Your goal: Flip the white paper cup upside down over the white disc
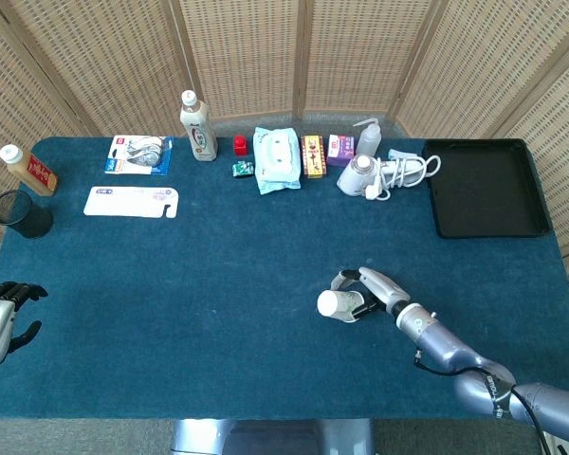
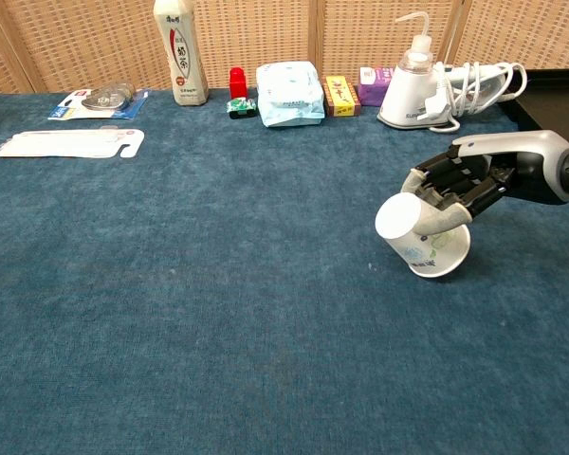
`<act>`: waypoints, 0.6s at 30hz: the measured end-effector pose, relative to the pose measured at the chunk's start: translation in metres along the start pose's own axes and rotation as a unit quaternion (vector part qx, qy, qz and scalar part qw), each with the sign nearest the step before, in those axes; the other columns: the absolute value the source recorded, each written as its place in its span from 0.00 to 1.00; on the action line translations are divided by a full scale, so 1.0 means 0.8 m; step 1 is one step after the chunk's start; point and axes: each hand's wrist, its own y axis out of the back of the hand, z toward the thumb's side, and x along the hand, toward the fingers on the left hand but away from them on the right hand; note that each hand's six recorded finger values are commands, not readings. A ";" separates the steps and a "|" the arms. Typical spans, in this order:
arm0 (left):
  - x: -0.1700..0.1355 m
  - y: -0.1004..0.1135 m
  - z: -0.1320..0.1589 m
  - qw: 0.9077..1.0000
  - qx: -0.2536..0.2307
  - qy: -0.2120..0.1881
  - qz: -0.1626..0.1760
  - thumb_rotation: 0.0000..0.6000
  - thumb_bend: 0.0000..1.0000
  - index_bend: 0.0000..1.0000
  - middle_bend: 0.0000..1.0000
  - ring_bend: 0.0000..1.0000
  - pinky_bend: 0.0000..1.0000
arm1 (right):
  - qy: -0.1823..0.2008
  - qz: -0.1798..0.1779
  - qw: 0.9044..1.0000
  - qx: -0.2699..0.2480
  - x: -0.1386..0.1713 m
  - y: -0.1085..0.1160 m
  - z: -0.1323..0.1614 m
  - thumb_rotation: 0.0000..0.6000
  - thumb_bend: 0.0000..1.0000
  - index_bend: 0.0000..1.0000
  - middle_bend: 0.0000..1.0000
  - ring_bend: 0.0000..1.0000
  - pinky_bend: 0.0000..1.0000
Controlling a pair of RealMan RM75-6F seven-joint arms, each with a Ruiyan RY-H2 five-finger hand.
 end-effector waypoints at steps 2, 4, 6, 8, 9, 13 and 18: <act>0.000 0.000 0.000 1.000 0.000 -0.001 0.001 1.00 0.23 0.41 0.47 0.35 0.45 | -0.001 -0.001 1.000 0.002 0.000 0.001 -0.002 0.90 0.26 0.41 0.28 0.26 0.15; 0.001 0.001 0.001 1.000 0.000 -0.001 0.002 1.00 0.23 0.41 0.47 0.35 0.45 | -0.002 -0.002 1.000 0.003 0.001 0.003 -0.005 0.89 0.26 0.39 0.27 0.25 0.14; 0.001 0.002 0.002 1.000 -0.001 -0.003 0.003 1.00 0.23 0.41 0.47 0.35 0.45 | -0.004 -0.005 1.000 0.004 0.002 0.006 -0.009 0.89 0.26 0.38 0.27 0.25 0.14; 0.002 0.002 0.003 1.000 0.000 -0.004 0.003 1.00 0.23 0.41 0.47 0.35 0.45 | -0.006 -0.007 1.000 0.007 0.003 0.009 -0.013 0.89 0.26 0.36 0.26 0.25 0.13; 0.002 0.002 0.004 1.000 0.000 -0.006 0.003 1.00 0.23 0.41 0.47 0.35 0.45 | -0.007 -0.008 1.000 0.008 0.004 0.009 -0.015 0.89 0.26 0.35 0.26 0.25 0.13; 0.003 0.003 0.006 1.000 -0.001 -0.007 0.004 1.00 0.23 0.41 0.47 0.35 0.45 | -0.009 -0.010 1.000 0.013 0.007 0.013 -0.019 0.89 0.26 0.32 0.25 0.24 0.12; 0.003 0.004 0.006 1.000 -0.002 -0.007 0.006 1.00 0.23 0.41 0.47 0.35 0.45 | -0.003 -0.018 1.000 0.020 0.014 0.022 -0.018 0.88 0.26 0.25 0.22 0.22 0.10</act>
